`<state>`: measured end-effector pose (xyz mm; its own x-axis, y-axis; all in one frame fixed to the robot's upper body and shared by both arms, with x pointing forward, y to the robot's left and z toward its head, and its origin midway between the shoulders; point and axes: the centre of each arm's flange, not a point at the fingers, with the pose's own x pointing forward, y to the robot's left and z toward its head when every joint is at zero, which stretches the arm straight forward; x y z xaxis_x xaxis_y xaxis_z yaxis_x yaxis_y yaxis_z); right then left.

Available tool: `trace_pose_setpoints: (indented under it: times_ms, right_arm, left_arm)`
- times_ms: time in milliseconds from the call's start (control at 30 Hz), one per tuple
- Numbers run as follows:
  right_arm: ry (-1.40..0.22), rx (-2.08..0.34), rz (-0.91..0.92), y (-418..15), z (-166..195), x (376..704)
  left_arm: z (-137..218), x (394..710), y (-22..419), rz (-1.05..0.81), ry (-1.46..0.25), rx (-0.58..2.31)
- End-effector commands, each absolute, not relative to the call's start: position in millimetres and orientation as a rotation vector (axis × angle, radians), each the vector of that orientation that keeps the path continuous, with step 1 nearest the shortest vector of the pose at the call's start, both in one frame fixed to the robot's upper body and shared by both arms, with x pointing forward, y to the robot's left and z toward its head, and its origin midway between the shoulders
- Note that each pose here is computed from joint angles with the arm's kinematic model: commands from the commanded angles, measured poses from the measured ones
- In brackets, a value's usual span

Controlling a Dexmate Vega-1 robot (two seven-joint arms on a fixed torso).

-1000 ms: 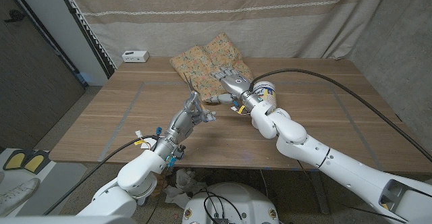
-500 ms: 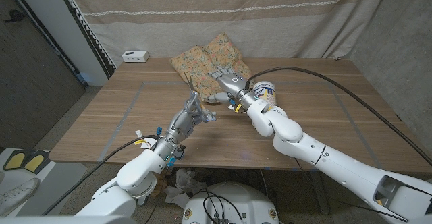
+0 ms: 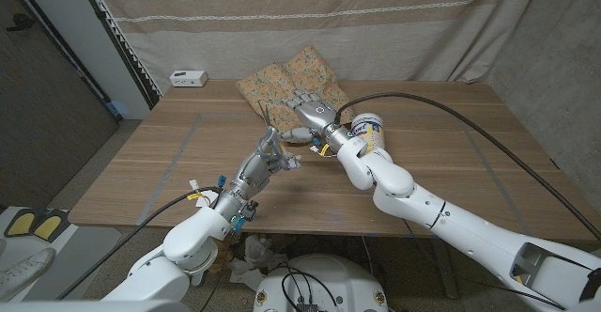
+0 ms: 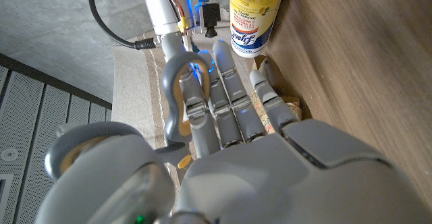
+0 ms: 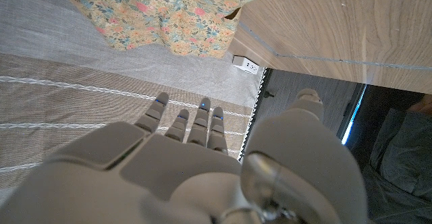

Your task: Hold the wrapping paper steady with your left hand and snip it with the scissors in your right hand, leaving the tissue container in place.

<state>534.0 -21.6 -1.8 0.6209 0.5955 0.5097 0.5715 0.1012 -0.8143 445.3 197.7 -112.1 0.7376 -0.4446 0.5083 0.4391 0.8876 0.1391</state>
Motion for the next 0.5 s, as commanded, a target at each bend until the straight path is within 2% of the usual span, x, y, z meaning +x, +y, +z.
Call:
trace_pose_setpoints:
  times_ms: [33, 500]
  right_arm:
    - [-1.012, -1.548, 0.037, -9.5, 1.5, 536.2]
    - [-1.011, -1.569, 0.041, -3.8, 4.8, 538.9]
  left_arm:
    - [-114.2, 444.6, 199.3, -0.482, -0.565, 0.006]
    - [-122.2, 436.9, 204.7, -0.465, -0.572, -0.009]
